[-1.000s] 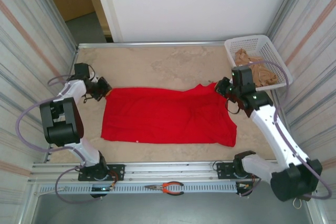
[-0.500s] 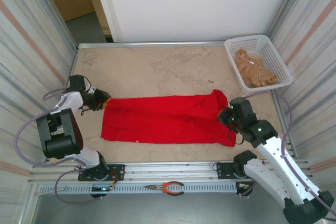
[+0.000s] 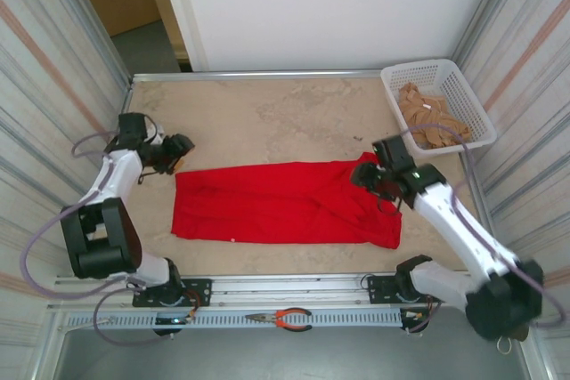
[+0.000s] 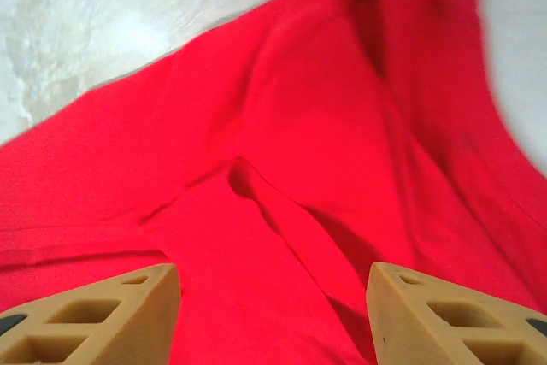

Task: Fold the inside-out t-shirt

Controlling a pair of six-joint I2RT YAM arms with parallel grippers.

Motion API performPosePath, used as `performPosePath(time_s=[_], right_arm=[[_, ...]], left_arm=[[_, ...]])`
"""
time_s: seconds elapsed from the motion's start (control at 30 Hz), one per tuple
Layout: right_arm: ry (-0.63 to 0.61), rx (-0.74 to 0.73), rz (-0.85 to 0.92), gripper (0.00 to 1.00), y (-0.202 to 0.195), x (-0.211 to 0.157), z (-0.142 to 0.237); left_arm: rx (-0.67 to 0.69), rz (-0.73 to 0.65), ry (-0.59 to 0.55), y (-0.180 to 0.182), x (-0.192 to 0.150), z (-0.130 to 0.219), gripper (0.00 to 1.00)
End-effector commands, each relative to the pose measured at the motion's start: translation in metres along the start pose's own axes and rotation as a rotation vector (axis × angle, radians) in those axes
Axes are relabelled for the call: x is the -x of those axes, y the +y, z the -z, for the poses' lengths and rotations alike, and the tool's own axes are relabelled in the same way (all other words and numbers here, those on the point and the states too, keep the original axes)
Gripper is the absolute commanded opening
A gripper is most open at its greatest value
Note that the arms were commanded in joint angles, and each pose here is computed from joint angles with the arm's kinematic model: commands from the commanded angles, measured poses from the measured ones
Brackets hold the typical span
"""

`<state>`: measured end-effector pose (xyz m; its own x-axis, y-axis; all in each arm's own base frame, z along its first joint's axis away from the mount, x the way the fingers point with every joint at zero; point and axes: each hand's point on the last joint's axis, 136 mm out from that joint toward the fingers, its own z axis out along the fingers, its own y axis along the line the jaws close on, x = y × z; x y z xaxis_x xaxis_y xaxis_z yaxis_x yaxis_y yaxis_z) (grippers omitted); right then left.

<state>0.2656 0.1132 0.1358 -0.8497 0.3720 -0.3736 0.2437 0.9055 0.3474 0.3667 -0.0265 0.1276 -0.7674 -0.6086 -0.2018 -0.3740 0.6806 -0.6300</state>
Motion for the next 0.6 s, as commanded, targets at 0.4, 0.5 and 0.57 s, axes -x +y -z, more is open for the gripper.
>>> performPosePath(time_s=[0.4, 0.5, 0.57], right_arm=[[0.2, -0.105, 0.262, 0.6, 0.029, -0.022, -0.104], [0.214, -0.115, 0.263, 0.36, 0.026, -0.027, -0.11], [0.214, -0.115, 0.265, 0.05, 0.025, -0.027, -0.107]], left_arm=[[0.155, -0.049, 0.168, 0.038, -0.034, -0.054, 0.55], [0.164, -0.039, 0.179, 0.045, -0.04, -0.058, 0.55], [0.171, -0.034, 0.185, 0.049, -0.042, -0.061, 0.55]])
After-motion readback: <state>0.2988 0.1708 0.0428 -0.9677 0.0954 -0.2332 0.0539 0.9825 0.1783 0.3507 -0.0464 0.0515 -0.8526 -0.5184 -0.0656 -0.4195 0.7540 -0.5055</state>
